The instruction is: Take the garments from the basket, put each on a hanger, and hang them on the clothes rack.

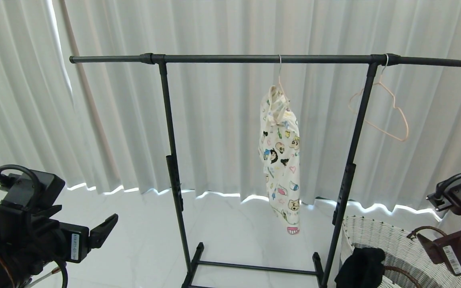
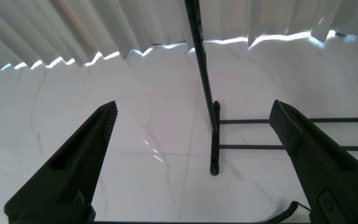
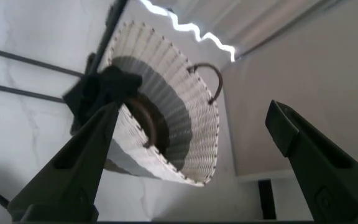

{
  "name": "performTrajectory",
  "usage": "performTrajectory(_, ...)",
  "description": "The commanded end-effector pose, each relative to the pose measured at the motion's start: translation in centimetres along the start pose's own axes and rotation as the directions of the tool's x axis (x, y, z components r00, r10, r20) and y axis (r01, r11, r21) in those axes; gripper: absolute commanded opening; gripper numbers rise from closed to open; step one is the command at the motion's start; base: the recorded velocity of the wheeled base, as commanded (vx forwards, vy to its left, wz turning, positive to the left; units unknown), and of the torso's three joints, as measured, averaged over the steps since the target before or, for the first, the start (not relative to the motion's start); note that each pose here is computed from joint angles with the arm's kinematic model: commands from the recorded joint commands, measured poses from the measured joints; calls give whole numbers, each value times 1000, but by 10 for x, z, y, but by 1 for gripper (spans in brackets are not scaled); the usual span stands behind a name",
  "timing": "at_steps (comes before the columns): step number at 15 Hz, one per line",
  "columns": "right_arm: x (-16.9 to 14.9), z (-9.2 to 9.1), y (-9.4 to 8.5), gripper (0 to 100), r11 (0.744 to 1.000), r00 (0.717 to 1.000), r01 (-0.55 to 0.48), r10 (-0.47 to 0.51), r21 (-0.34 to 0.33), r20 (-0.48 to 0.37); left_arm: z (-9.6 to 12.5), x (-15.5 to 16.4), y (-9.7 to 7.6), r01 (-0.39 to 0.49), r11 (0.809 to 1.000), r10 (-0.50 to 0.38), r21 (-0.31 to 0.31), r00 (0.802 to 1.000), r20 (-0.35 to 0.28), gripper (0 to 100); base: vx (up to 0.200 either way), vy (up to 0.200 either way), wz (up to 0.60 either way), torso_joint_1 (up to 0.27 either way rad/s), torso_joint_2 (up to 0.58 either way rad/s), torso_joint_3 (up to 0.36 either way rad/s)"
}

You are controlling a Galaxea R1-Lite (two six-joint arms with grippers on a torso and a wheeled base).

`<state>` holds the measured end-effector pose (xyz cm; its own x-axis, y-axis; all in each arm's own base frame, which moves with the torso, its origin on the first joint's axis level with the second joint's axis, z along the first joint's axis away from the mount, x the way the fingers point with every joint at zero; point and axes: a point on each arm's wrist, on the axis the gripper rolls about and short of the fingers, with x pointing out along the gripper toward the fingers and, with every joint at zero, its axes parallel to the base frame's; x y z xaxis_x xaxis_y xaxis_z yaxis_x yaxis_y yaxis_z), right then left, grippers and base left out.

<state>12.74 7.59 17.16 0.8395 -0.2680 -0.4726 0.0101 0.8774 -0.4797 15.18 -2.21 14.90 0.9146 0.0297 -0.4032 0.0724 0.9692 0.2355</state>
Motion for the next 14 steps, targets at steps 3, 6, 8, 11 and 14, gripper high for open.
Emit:
performTrajectory(3,6,-22,-4,100,999,998,29,-30,-12,-62,1,1,0,0,1000,0,23,1000,-1,100,0,0,0,-165,465,290)
performTrajectory(6,10,-38,0,100,999,994,5,-10,-45,-109,1,1,-1,7,998,-7,61,1000,1,100,0,0,0,-77,227,145)
performTrajectory(8,15,-48,6,100,998,993,-49,44,-40,-114,1,0,-5,33,997,-33,71,999,5,100,0,0,0,-6,33,21)
performTrajectory(11,22,-66,8,100,995,977,-84,70,-61,-200,0,-4,-20,120,987,-122,106,992,14,100,133,0,0,0,3,3)
performTrajectory(14,32,-66,14,100,992,965,-102,81,-73,-249,-7,-9,-34,205,967,-208,151,978,4,100,200,0,0,-1,1,4)
